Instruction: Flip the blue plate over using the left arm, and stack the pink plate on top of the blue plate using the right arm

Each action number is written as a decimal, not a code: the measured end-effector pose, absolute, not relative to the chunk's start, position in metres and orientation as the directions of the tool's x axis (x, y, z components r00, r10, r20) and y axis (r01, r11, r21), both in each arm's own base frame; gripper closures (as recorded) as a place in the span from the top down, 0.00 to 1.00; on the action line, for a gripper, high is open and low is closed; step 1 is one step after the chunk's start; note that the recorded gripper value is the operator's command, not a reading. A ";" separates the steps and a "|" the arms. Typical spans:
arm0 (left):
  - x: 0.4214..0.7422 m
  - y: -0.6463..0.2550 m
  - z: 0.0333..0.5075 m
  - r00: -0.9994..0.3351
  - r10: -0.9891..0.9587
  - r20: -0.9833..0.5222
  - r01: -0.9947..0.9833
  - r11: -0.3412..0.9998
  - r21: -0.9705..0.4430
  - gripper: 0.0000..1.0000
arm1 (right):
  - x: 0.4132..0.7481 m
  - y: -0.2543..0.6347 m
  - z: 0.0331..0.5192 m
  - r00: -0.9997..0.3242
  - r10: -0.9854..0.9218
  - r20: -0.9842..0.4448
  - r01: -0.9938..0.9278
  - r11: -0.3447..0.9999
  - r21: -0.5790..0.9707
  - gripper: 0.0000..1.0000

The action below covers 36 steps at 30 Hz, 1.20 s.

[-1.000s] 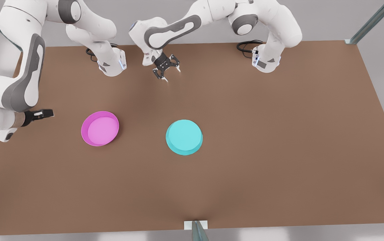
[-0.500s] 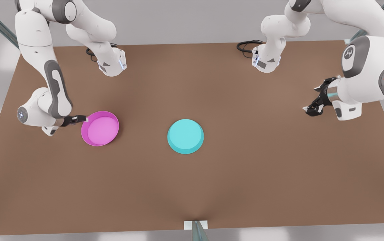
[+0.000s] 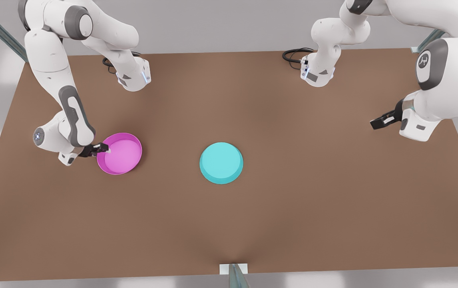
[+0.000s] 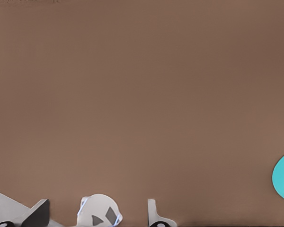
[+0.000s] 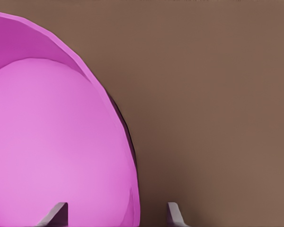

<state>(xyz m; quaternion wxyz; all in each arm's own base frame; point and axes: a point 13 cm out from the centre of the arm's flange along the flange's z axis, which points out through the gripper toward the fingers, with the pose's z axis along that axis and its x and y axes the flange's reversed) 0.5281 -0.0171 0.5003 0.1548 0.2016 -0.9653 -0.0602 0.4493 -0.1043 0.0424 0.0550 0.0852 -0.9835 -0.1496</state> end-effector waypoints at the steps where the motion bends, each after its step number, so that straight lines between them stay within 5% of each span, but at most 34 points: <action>1: 0.527 -0.017 0.499 -0.878 -0.386 0.284 -0.349 0.921 0.175 1.00 | 0.450 -0.104 0.042 -0.979 -0.191 0.077 -0.159 0.939 0.303 0.62; 7: 0.524 -0.008 0.496 -0.902 -0.290 0.320 -0.255 0.956 0.149 1.00 | 0.454 -0.103 0.042 -0.972 -0.231 0.052 -0.205 0.931 0.301 0.21; 13: 0.522 -0.003 0.497 -0.918 -0.216 0.333 -0.184 0.975 0.123 1.00 | 0.493 -0.074 0.071 -0.949 -0.313 -0.035 -0.309 0.903 0.299 0.21; 19: 0.523 0.007 0.498 -0.925 -0.175 0.336 -0.148 0.983 0.106 1.00 | 0.552 0.071 0.121 -0.871 -0.462 -0.168 -0.491 0.800 0.346 0.21; 27: 0.523 0.005 0.501 -0.935 -0.114 0.337 -0.092 0.993 0.081 1.00 | 0.560 0.276 0.169 -0.825 -0.489 -0.284 -0.565 0.683 0.462 0.21; 36: 0.522 0.002 0.499 -0.935 -0.071 0.348 -0.052 0.997 0.062 1.00 | 0.577 0.375 0.143 -0.886 -0.397 -0.240 -0.461 0.699 0.547 0.21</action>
